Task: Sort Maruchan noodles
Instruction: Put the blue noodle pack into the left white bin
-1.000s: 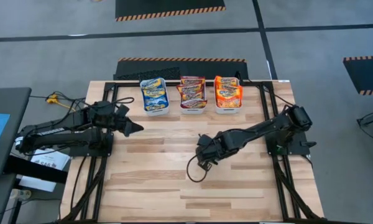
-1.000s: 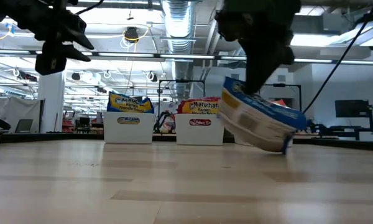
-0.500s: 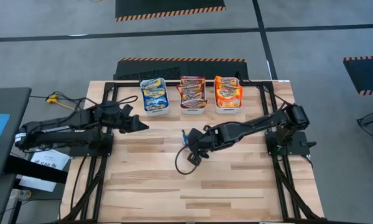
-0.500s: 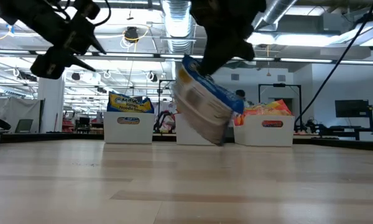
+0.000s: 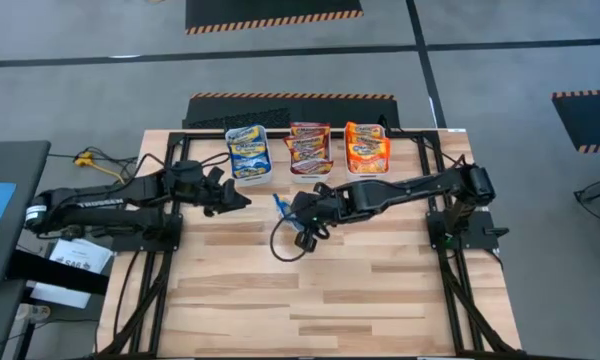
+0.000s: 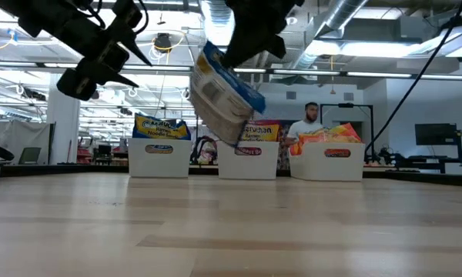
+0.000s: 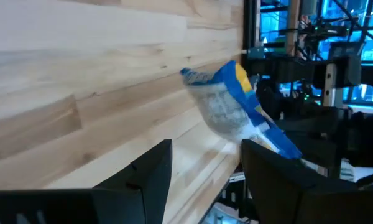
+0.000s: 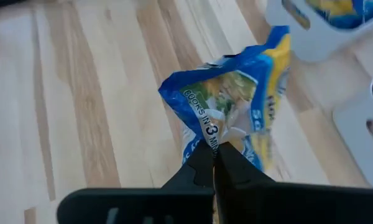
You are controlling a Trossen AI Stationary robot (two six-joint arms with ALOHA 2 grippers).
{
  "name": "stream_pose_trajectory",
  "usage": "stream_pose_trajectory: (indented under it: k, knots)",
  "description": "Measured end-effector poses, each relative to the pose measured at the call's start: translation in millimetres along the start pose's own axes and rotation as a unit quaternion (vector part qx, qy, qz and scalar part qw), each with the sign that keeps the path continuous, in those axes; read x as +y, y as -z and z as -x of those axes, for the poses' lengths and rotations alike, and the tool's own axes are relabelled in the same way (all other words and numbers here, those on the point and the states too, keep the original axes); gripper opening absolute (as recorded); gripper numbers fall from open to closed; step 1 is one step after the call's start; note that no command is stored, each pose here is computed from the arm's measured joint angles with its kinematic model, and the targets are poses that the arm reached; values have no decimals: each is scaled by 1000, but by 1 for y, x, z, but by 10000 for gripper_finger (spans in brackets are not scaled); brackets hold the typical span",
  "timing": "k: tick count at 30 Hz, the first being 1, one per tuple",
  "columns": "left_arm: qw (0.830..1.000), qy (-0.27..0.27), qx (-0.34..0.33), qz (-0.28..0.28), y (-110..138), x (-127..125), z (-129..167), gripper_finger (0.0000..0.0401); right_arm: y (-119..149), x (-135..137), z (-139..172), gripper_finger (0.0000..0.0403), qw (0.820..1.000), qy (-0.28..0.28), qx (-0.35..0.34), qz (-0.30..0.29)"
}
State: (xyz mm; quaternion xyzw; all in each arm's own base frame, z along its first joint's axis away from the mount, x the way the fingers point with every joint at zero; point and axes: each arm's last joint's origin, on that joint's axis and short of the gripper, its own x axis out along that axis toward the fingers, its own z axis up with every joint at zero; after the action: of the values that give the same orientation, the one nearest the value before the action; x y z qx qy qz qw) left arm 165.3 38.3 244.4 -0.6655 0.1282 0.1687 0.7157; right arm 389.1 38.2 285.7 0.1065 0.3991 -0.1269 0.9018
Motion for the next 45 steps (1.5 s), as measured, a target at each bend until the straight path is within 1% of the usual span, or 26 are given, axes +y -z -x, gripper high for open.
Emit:
stream_pose_trajectory:
  k: [4, 11, 13, 16, 18, 22, 27, 35, 37, 40, 43, 45]
  knots:
    - [1000, 12, 14, 25, 2, -3, -7, 177, -8, -6, 2, 6, 1000, 6, -18, 11]
    - [994, 40, 15, 105, 0, -9, -15, 176, -15, -16, 1, 6, 999, 17, -28, 21]
    - [990, 43, 11, 137, 0, -9, -18, 171, -16, -17, 1, 6, 999, 19, -28, 29]
    - [979, 51, 11, 195, -2, -11, -23, 164, -16, -18, 0, 6, 999, 20, -30, 39]
    - [975, 53, 13, 217, -2, -11, -27, 160, -17, -19, 0, 6, 999, 20, -30, 41]
    - [971, 68, 15, 230, -4, -13, -36, 153, -17, -20, 0, 6, 998, 21, -31, 46]
    - [965, 69, 21, 251, -5, -12, -47, 152, -18, -21, 0, 6, 998, 22, -30, 52]
    - [959, 56, 14, 276, -7, -6, -62, 152, -17, -21, 0, 6, 997, 20, -28, 65]
    - [956, 66, 12, 284, -8, -7, -64, 152, -17, -21, 0, 6, 997, 20, -27, 66]
    - [955, 86, 8, 283, -10, -10, -64, 152, -17, -21, 0, 6, 997, 15, -26, 67]
    - [954, 92, -12, 284, -14, -10, -64, 152, -17, -20, 0, 6, 997, 10, -25, 70]
    - [956, 96, -12, 278, -16, -11, -63, 152, -17, -20, 0, 6, 997, 10, -26, 75]
